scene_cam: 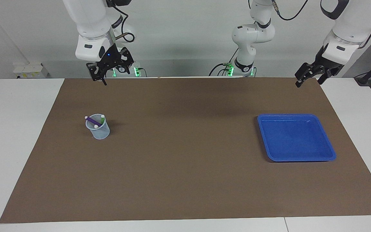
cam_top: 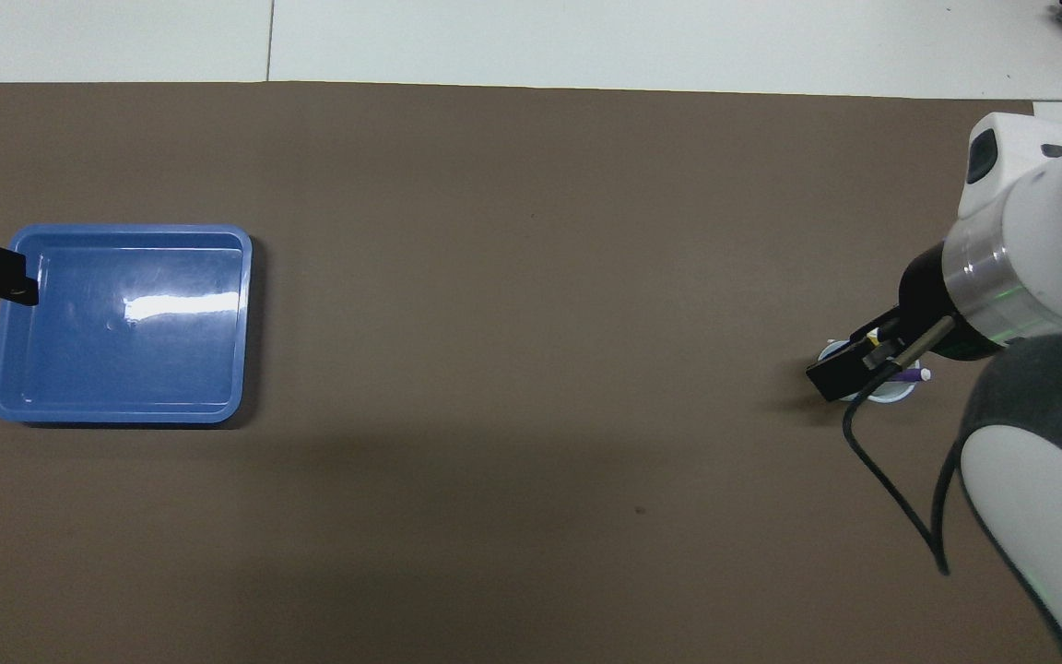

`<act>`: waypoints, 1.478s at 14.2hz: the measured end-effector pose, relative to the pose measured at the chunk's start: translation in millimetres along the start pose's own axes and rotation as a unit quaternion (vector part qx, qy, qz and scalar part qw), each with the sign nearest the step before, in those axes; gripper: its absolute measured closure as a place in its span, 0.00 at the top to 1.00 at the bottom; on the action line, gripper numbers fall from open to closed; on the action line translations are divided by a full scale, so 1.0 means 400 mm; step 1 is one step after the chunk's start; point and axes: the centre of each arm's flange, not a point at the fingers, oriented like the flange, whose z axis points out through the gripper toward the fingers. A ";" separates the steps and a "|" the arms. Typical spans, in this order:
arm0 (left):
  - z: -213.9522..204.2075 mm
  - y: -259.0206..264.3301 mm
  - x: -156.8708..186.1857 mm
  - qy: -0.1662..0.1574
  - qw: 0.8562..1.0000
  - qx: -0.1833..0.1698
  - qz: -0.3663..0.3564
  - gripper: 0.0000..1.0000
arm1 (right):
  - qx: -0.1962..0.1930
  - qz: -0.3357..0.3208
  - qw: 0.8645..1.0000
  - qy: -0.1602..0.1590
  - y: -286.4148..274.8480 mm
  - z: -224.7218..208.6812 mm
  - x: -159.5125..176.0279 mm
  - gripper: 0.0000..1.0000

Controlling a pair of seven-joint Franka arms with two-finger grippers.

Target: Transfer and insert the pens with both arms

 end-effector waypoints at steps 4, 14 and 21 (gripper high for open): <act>0.037 -0.026 0.011 -0.001 1.000 0.000 -0.010 1.00 | -0.004 0.023 1.000 0.003 0.026 0.051 -0.006 1.00; 0.087 -0.036 0.019 -0.005 1.000 0.000 -0.011 1.00 | -0.023 0.032 0.999 0.038 0.056 0.054 0.001 1.00; 0.091 -0.035 0.012 -0.017 1.000 0.001 -0.010 1.00 | -0.024 0.034 0.999 0.035 0.063 0.059 0.000 1.00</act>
